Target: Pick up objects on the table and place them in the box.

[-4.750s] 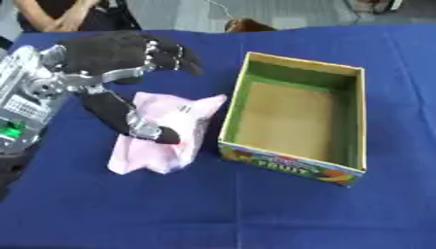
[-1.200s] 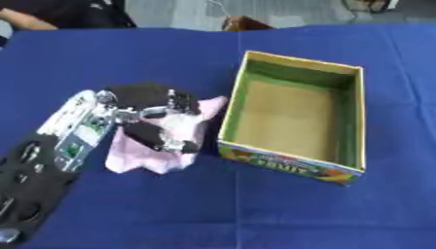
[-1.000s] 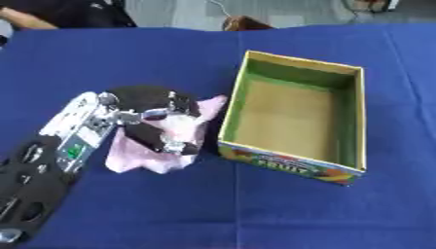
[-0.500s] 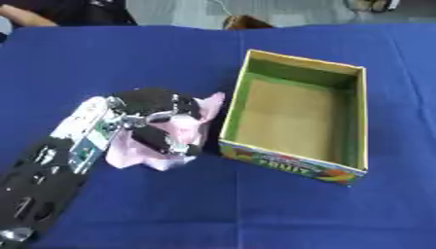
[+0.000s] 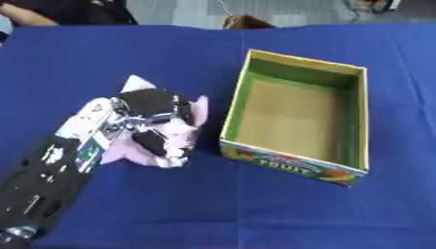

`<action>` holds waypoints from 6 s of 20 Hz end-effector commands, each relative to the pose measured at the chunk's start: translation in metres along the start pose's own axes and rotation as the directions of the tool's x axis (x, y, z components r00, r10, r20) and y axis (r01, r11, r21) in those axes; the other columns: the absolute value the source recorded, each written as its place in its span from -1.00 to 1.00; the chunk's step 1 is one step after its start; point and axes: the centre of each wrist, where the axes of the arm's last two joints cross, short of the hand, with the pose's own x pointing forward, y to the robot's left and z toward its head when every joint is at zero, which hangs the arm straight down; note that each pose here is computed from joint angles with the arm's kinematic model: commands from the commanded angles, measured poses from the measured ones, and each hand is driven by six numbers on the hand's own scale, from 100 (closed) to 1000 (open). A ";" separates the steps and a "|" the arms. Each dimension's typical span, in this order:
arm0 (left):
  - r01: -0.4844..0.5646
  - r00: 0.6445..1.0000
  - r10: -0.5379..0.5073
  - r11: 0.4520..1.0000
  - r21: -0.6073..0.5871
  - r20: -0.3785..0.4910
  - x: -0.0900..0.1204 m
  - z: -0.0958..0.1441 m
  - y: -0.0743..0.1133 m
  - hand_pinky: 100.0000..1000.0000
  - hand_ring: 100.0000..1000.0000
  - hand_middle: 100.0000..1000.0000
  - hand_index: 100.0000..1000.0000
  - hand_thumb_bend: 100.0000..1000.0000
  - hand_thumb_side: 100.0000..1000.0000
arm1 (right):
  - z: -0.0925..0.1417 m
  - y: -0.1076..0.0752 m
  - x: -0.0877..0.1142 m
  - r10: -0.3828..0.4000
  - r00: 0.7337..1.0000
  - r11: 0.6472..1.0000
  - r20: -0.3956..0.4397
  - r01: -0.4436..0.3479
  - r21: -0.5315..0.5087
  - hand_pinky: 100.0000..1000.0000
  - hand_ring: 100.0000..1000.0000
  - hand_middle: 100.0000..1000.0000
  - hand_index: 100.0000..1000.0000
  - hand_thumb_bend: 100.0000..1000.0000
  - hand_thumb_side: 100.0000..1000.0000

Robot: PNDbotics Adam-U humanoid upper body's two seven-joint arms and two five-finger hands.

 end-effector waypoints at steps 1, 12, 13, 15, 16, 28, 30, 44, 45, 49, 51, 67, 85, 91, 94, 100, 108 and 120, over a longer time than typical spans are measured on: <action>0.016 0.999 -0.016 1.000 0.008 -0.036 -0.006 0.004 0.001 -0.60 -0.77 -0.34 -0.14 -0.90 -0.79 | -0.005 -0.010 0.007 0.020 0.999 1.000 0.032 -0.019 -0.019 0.43 0.35 0.54 0.84 -1.00 0.45; -0.032 0.999 0.040 0.949 0.312 -0.018 -0.006 0.005 0.001 -1.00 -1.00 -1.00 -1.00 -0.63 -0.74 | -0.005 -0.010 0.007 0.018 0.999 1.000 0.031 -0.017 -0.021 0.43 0.35 0.54 0.84 -1.00 0.45; -0.040 0.999 0.048 0.939 0.342 -0.015 -0.006 0.004 0.000 -1.00 -1.00 -1.00 -1.00 -0.73 -0.70 | -0.005 -0.010 0.007 0.018 0.999 1.000 0.031 -0.017 -0.021 0.43 0.35 0.54 0.85 -1.00 0.46; -0.066 0.997 0.073 0.917 0.393 -0.004 -0.007 0.004 -0.004 -1.00 -1.00 -1.00 -1.00 -0.90 -0.69 | -0.005 -0.010 0.007 0.017 0.999 1.000 0.030 -0.017 -0.022 0.43 0.35 0.54 0.84 -1.00 0.46; -0.080 0.996 0.088 0.908 0.411 0.001 -0.008 0.004 -0.006 -1.00 -1.00 -1.00 -1.00 -0.99 -0.69 | -0.005 -0.010 0.007 0.018 0.999 1.000 0.030 -0.017 -0.022 0.43 0.35 0.54 0.84 -1.00 0.46; -0.120 0.991 0.136 0.889 0.441 -0.006 -0.012 0.006 -0.003 -1.00 -1.00 -1.00 -1.00 -1.00 -0.76 | -0.005 -0.011 0.007 0.020 0.999 1.000 0.030 -0.019 -0.025 0.43 0.35 0.54 0.84 -1.00 0.46; -0.120 0.991 0.137 0.890 0.441 -0.008 -0.012 0.007 -0.003 -1.00 -1.00 -1.00 -1.00 -1.00 -0.76 | -0.005 -0.010 0.007 0.019 0.999 1.000 0.030 -0.018 -0.025 0.43 0.35 0.54 0.84 -1.00 0.46; -0.142 0.989 0.143 0.860 0.490 0.037 -0.020 0.019 0.038 -1.00 -1.00 -1.00 -1.00 -1.00 -0.77 | -0.004 -0.011 0.005 0.025 0.999 0.999 0.023 -0.025 -0.021 0.43 0.35 0.54 0.84 -1.00 0.46; -0.143 0.989 0.140 0.848 0.510 0.044 -0.020 0.022 0.049 -1.00 -1.00 -1.00 -1.00 -1.00 -0.77 | -0.004 -0.011 0.005 0.026 0.999 0.999 0.022 -0.026 -0.021 0.43 0.35 0.54 0.84 -1.00 0.46; -0.145 0.989 0.121 0.800 0.582 0.080 -0.016 0.037 0.090 -1.00 -1.00 -1.00 -1.00 -1.00 -0.82 | -0.003 -0.011 0.005 0.029 0.999 0.999 0.020 -0.028 -0.019 0.43 0.35 0.54 0.84 -1.00 0.46; -0.144 0.989 0.109 0.794 0.590 0.094 -0.012 0.040 0.102 -1.00 -1.00 -1.00 -1.00 -1.00 -0.84 | -0.004 -0.011 0.005 0.029 0.999 0.999 0.020 -0.029 -0.020 0.43 0.35 0.54 0.84 -1.00 0.46; -0.139 0.988 0.075 0.799 0.585 0.133 -0.004 0.042 0.121 -1.00 -1.00 -1.00 -1.00 -0.99 -0.86 | -0.004 -0.012 0.005 0.029 0.999 0.999 0.020 -0.029 -0.021 0.43 0.35 0.54 0.84 -1.00 0.46; -0.145 0.932 -0.090 0.796 0.588 0.352 0.041 0.023 0.193 -1.00 -1.00 -1.00 -1.00 -0.88 -0.92 | -0.004 -0.010 0.005 0.028 0.999 1.000 0.025 -0.028 -0.010 0.43 0.35 0.54 0.84 -1.00 0.46; -0.158 0.888 -0.139 0.803 0.575 0.439 0.064 0.005 0.211 -1.00 -1.00 -1.00 -1.00 -0.91 -0.91 | -0.006 -0.009 0.006 0.020 0.999 1.000 0.031 -0.020 -0.006 0.43 0.35 0.54 0.84 -1.00 0.46; -0.171 0.863 -0.153 0.808 0.564 0.481 0.075 -0.006 0.217 -1.00 -1.00 -1.00 -1.00 -0.91 -0.91 | -0.006 -0.008 0.007 0.017 0.999 1.000 0.034 -0.016 -0.004 0.43 0.35 0.54 0.84 -1.00 0.46; -0.186 0.815 -0.185 0.814 0.550 0.549 0.097 -0.022 0.229 -1.00 -1.00 -1.00 -1.00 -0.93 -0.91 | -0.008 -0.006 0.009 0.007 0.999 1.000 0.040 -0.007 0.000 0.43 0.35 0.54 0.84 -1.00 0.46; -0.205 0.770 -0.189 0.831 0.518 0.609 0.117 -0.040 0.234 -1.00 -1.00 -1.00 -1.00 -0.98 -0.87 | -0.010 -0.004 0.011 -0.008 0.999 1.000 0.052 0.009 -0.003 0.43 0.35 0.54 0.84 -1.00 0.46; -0.181 0.758 -0.184 0.863 0.472 0.626 0.123 -0.073 0.219 -1.00 -1.00 -1.00 -1.00 -1.00 -0.82 | -0.015 0.000 0.018 -0.043 0.995 0.999 0.088 0.043 -0.005 0.43 0.35 0.54 0.84 -1.00 0.51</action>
